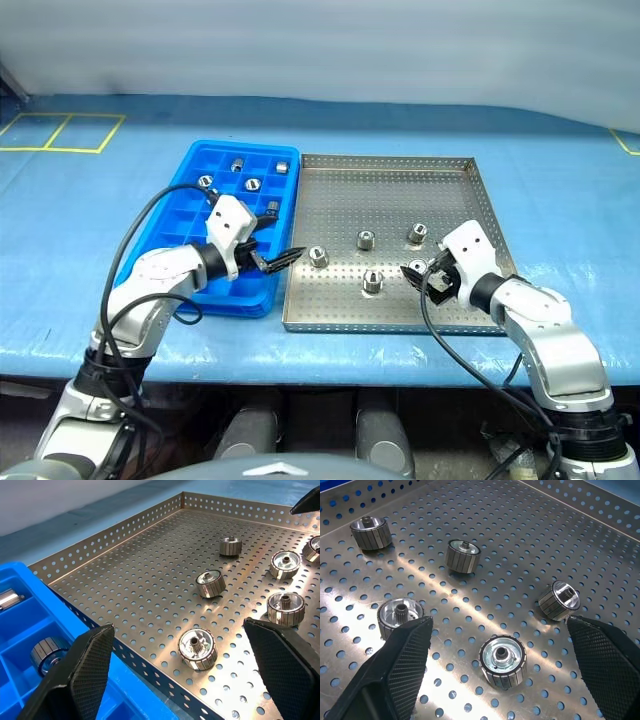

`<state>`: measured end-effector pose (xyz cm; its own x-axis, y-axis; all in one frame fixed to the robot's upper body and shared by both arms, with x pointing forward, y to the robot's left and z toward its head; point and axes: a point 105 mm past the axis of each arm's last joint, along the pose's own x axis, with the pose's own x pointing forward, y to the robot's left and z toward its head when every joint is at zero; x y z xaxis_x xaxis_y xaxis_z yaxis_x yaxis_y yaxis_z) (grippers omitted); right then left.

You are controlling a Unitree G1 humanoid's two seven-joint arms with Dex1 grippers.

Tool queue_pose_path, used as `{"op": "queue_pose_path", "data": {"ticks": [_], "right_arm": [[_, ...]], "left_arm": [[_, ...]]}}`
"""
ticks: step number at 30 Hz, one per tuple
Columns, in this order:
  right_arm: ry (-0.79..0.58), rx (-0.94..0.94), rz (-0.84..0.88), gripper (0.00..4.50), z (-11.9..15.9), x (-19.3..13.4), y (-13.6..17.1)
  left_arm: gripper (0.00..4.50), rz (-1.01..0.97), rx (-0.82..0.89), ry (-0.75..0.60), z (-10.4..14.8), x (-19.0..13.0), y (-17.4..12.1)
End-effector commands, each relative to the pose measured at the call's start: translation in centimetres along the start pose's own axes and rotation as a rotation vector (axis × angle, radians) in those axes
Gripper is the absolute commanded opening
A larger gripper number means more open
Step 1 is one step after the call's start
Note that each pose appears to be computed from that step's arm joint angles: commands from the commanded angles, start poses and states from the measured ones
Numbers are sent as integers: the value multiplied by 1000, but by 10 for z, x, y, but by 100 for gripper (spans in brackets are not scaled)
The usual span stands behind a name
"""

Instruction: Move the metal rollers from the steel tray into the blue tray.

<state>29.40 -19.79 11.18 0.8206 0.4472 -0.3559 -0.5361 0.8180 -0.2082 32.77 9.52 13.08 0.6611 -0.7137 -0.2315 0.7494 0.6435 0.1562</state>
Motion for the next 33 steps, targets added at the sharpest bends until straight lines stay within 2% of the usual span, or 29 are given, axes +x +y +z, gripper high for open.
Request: {"op": "queue_pose_path", "data": {"ticks": [1, 12, 18, 24, 33], "right_arm": [[-42, -21, -23, 450, 9, 0, -2], [-55, -34, -25, 450, 11, 2, 3], [-56, -39, -34, 450, 10, 2, 5], [-50, -30, -42, 450, 5, 0, 11], [-45, -29, -66, 450, 3, -5, 13]], "left_arm": [[448, -14, 5, -32, 13, 2, -1], [448, -70, 6, -13, 16, 13, -11], [448, -151, 61, 143, -2, 30, -25], [448, -68, 75, 270, -12, 53, -14], [448, -68, 117, 399, -32, 65, -29]]}}
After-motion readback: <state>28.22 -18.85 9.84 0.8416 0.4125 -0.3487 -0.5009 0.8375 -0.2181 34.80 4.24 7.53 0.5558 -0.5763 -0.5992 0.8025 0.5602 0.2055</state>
